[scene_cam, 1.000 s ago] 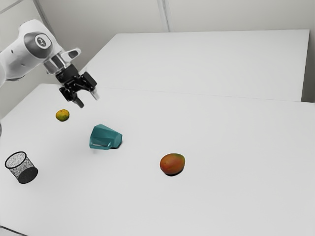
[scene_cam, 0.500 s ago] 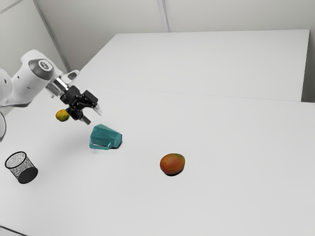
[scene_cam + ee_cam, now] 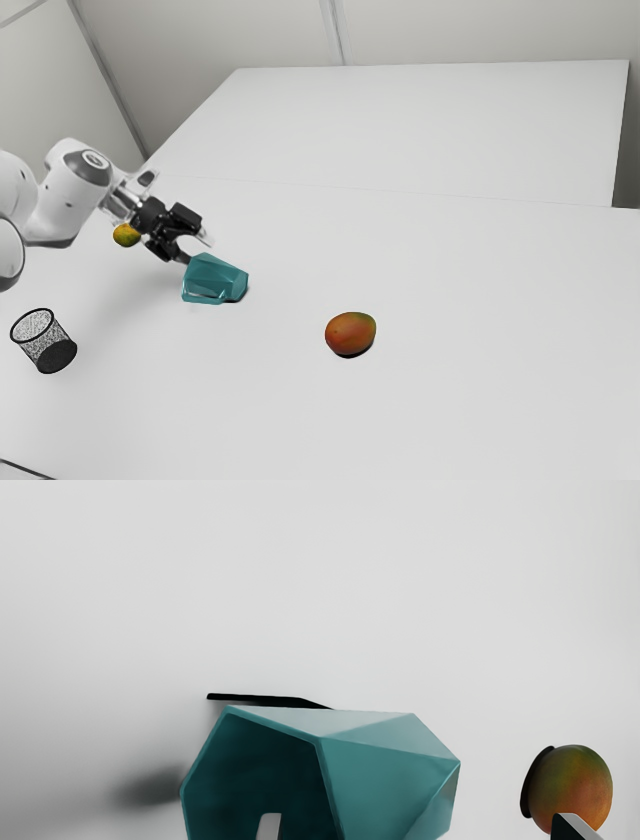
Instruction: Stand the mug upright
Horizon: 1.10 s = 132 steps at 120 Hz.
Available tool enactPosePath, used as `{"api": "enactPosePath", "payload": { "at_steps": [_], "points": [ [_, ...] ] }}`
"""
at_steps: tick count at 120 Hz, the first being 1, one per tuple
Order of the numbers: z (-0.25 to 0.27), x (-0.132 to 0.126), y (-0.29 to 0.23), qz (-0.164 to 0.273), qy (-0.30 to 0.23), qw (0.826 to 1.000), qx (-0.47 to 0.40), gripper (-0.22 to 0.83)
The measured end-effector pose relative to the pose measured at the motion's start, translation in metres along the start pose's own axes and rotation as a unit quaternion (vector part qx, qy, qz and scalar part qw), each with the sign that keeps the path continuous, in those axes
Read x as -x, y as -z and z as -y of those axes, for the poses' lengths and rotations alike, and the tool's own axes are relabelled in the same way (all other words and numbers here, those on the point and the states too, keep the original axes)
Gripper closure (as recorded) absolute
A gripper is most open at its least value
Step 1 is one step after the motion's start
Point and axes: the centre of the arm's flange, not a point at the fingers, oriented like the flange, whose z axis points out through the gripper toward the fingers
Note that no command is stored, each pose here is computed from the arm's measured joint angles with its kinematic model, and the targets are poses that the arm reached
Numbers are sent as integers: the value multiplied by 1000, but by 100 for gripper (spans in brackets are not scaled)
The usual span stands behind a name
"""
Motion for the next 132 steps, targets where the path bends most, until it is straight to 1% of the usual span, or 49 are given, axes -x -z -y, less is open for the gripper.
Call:
{"api": "enactPosePath", "payload": {
  "at_steps": [32,41,49,74,83,103,117,132],
  "points": [
    [14,7,-22,-19,-6,998,58,2],
    [15,7,-25,-25,-13,997,68,5],
    [15,7,-26,-29,-19,997,74,14],
    [13,6,-26,-35,-41,995,80,51],
    [13,6,-26,-36,-48,995,80,60],
    [12,6,-24,-38,-61,994,77,69],
    [4,5,-17,-43,-74,994,74,72],
    [-17,9,-8,-46,-93,992,70,75]
  ]
}}
